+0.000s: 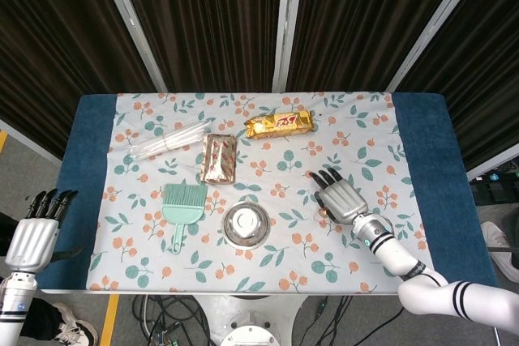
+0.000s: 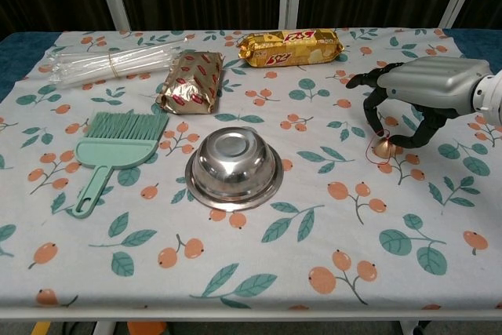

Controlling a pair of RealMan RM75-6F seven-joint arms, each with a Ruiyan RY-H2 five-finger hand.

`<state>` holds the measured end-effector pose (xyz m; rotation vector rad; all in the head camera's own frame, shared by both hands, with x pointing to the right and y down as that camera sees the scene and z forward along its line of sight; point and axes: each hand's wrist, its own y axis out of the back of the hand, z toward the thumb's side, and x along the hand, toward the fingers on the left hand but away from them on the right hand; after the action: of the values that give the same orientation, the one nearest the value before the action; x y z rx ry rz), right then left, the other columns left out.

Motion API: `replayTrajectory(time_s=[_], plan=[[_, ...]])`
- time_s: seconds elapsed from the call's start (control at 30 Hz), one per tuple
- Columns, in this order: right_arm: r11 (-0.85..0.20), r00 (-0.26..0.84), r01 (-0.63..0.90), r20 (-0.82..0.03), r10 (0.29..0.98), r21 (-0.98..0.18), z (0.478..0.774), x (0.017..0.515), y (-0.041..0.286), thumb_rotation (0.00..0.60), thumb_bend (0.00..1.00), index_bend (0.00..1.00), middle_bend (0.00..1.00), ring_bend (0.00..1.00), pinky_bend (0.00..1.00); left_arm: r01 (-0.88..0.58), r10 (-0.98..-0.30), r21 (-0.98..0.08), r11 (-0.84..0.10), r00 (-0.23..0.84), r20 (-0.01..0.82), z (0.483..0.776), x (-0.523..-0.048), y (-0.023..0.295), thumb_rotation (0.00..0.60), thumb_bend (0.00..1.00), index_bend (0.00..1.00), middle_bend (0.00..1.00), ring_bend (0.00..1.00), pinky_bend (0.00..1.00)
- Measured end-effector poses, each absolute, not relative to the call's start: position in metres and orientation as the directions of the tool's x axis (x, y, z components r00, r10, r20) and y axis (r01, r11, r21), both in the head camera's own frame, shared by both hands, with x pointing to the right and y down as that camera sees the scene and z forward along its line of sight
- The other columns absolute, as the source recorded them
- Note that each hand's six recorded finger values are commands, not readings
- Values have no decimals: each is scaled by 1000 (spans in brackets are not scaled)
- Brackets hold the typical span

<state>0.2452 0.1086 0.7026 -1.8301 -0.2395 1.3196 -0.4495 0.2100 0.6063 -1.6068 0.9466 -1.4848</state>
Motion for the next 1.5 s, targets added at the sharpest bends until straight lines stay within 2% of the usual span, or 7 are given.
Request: replayTrajectory(time_s=[1.03, 1.23, 1.5], plan=[[-627, 420, -319, -699, 578, -710, 705, 246, 108, 600, 325, 631, 100, 0, 0, -44, -886, -885, -463, 54, 460, 608, -452, 211, 600, 0, 82, 90, 0, 0], [-614, 432, -300, -678, 595, -730, 699, 245, 104, 600, 341, 656, 112, 0, 0, -46, -886, -886, -462, 56, 460, 608, -453, 211, 600, 0, 83, 90, 0, 0], [-559, 458, -251, -606, 651, -790, 677, 244, 92, 600, 357, 678, 120, 0, 0, -45, -886, -886, -462, 58, 460, 608, -452, 211, 600, 0, 82, 90, 0, 0]])
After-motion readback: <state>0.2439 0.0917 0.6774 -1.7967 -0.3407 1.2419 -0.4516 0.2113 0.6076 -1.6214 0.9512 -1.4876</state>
